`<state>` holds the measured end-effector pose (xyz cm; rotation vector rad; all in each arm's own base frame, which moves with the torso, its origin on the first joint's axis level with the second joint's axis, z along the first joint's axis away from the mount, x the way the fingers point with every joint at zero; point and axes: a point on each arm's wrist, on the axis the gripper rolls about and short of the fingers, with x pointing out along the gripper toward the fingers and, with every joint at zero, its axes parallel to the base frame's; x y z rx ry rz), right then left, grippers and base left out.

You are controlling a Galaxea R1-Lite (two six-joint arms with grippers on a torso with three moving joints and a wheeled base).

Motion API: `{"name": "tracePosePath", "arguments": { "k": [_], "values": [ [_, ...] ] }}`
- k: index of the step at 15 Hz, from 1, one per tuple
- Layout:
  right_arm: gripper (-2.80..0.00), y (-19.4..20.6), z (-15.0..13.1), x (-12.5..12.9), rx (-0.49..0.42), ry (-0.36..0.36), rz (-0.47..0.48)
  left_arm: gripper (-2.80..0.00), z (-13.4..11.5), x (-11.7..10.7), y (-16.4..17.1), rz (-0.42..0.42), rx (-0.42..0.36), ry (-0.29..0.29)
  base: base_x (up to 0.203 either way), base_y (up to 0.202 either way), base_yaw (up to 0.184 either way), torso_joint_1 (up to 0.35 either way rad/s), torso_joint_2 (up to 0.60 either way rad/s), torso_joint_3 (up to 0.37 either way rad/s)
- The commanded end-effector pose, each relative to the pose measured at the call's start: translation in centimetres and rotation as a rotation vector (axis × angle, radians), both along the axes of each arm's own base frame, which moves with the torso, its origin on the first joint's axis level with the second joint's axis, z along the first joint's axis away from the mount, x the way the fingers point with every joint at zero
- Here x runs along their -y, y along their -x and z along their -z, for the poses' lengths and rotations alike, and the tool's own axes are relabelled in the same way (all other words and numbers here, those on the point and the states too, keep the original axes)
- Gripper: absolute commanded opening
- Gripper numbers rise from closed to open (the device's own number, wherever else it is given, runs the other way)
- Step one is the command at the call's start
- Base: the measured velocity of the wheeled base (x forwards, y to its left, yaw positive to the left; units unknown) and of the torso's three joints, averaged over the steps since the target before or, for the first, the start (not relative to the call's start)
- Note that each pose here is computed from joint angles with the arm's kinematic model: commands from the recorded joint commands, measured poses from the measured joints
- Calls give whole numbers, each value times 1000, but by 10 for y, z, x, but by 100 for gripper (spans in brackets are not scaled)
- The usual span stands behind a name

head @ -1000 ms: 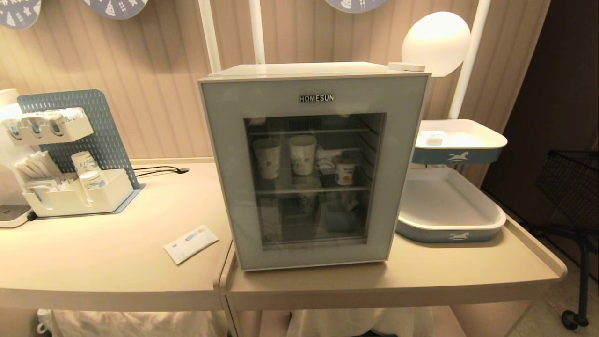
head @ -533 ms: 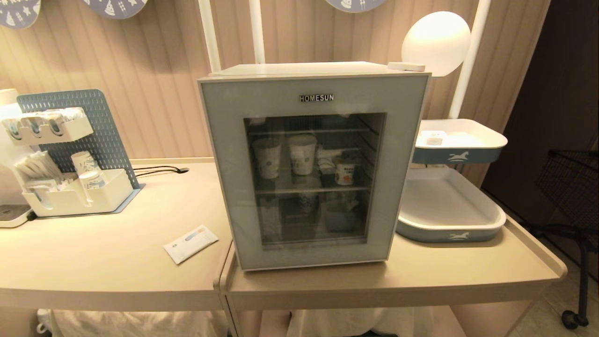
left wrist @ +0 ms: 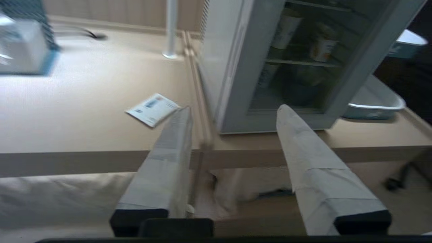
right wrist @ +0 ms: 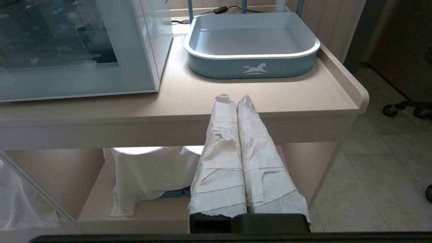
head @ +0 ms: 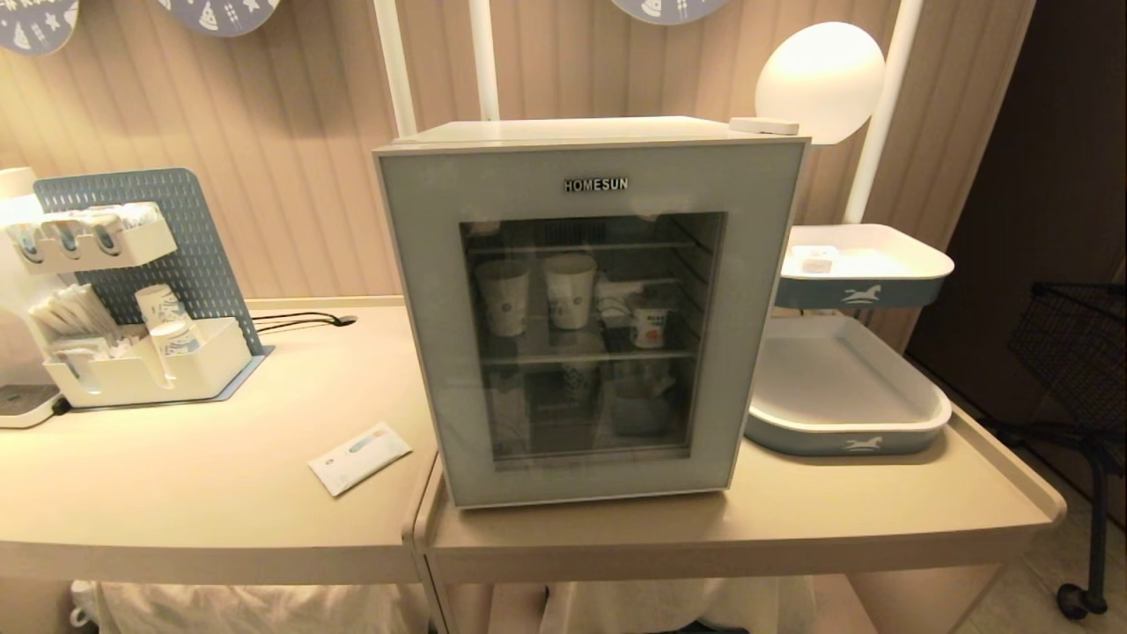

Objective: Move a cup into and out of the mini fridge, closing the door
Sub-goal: Open the freezer door

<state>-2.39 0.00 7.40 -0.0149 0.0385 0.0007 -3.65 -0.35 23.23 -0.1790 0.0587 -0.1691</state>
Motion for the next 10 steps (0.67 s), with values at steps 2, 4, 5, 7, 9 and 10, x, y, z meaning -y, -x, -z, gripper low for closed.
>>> {"name": "tracePosePath", "arguments": {
  "k": [2,4,5,7,9,10],
  "values": [
    [-280,0,0,0,-3,0,-1,0,-19,3,-101,83,-308,96,0,0,0,0,0,0],
    [-280,0,0,0,-3,0,0,0,-18,6,-165,192,-438,175,0,0,0,0,0,0],
    [-280,0,0,0,-3,0,0,0,-15,7,-192,280,-483,221,0,0,0,0,0,0],
    [-280,0,0,0,-3,-1,0,0,-7,8,-240,516,-508,313,0,0,0,0,0,0],
    [-280,0,0,0,-1,-3,1,0,2,6,-279,651,-442,329,0,0,0,0,0,0],
    [-280,0,0,0,-3,-4,0,0,9,6,-297,687,-391,316,0,0,0,0,0,0]
  ]
}}
